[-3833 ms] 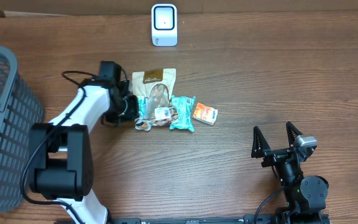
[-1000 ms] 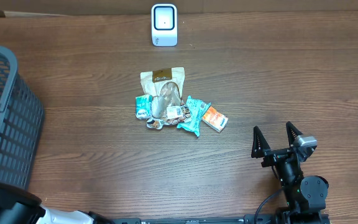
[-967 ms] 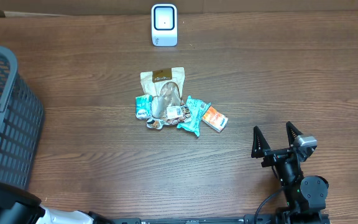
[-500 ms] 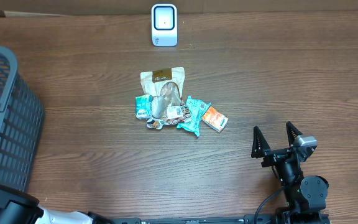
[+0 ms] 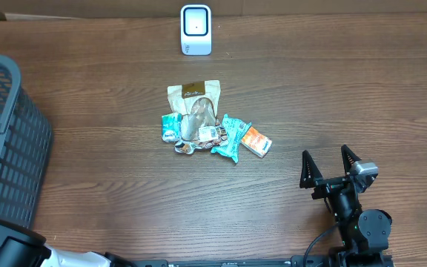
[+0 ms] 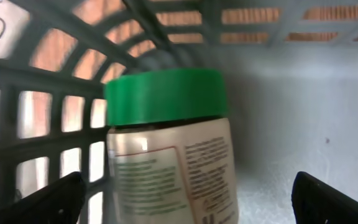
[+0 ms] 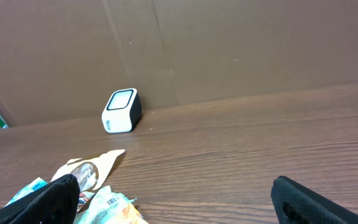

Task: Scan the item barcode
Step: 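Reach the left gripper into the basket and grasp the green-lidded jar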

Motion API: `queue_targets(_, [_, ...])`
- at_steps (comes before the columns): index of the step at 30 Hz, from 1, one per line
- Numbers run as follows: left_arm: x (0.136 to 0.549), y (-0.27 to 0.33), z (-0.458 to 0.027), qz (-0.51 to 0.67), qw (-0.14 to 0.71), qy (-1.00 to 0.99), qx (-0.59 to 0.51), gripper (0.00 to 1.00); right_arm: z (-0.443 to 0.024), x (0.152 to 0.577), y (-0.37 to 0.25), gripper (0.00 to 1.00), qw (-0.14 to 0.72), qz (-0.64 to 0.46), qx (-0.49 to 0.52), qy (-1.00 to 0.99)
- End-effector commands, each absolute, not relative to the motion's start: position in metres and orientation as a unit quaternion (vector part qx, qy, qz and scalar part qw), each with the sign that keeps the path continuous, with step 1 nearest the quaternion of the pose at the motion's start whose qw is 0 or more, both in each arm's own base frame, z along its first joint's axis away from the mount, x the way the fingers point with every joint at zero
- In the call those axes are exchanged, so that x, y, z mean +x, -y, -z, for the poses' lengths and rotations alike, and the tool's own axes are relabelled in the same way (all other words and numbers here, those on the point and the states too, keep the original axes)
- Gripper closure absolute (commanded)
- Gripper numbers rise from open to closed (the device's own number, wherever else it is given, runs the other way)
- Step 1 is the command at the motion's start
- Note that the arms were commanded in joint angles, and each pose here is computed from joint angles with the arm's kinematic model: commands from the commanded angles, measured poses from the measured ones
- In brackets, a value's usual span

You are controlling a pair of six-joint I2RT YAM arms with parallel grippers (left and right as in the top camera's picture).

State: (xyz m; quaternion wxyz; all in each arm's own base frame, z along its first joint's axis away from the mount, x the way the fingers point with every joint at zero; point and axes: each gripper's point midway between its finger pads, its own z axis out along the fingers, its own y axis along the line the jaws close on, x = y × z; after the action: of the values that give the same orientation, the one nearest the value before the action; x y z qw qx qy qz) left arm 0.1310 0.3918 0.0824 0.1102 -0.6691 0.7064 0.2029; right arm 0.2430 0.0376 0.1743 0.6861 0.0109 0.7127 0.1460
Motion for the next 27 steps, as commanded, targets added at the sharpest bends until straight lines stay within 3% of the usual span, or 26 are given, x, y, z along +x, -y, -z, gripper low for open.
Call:
queue_targets(1, [0.131, -0.384, -0.052, -0.176, 0.080, -0.728, -0.658, 0.05, -0.172, 0.244, -0.035, 0.00, 0.688, -0.140, 0.014, -0.712])
queue_targets(8, [0.131, -0.380, -0.035, -0.164, 0.060, -0.733, -0.658, 0.13, -0.172, 0.244, -0.035, 0.00, 0.688, -0.140, 0.014, -0.712])
queue_targets(10, [0.134, -0.381, -0.035, -0.157, 0.066, -0.734, -0.658, 0.21, -0.172, 0.244, -0.035, 0.00, 0.688, -0.140, 0.014, -0.712])
queue_targets(13, [0.138, -0.379, -0.034, -0.144, 0.072, -0.735, -0.659, 0.53, -0.172, 0.244, -0.035, 0.00, 0.688, -0.140, 0.014, -0.712])
queue_targets(22, [0.146, -0.379, -0.041, -0.130, 0.079, -0.738, -0.657, 0.56, -0.172, 0.244, -0.035, 0.00, 0.688, -0.140, 0.014, -0.712])
queue_targets(27, [0.170, -0.377, -0.065, -0.090, 0.104, -0.749, -0.648, 0.63, -0.172, 0.244, -0.035, 0.00, 0.688, -0.140, 0.014, -0.712])
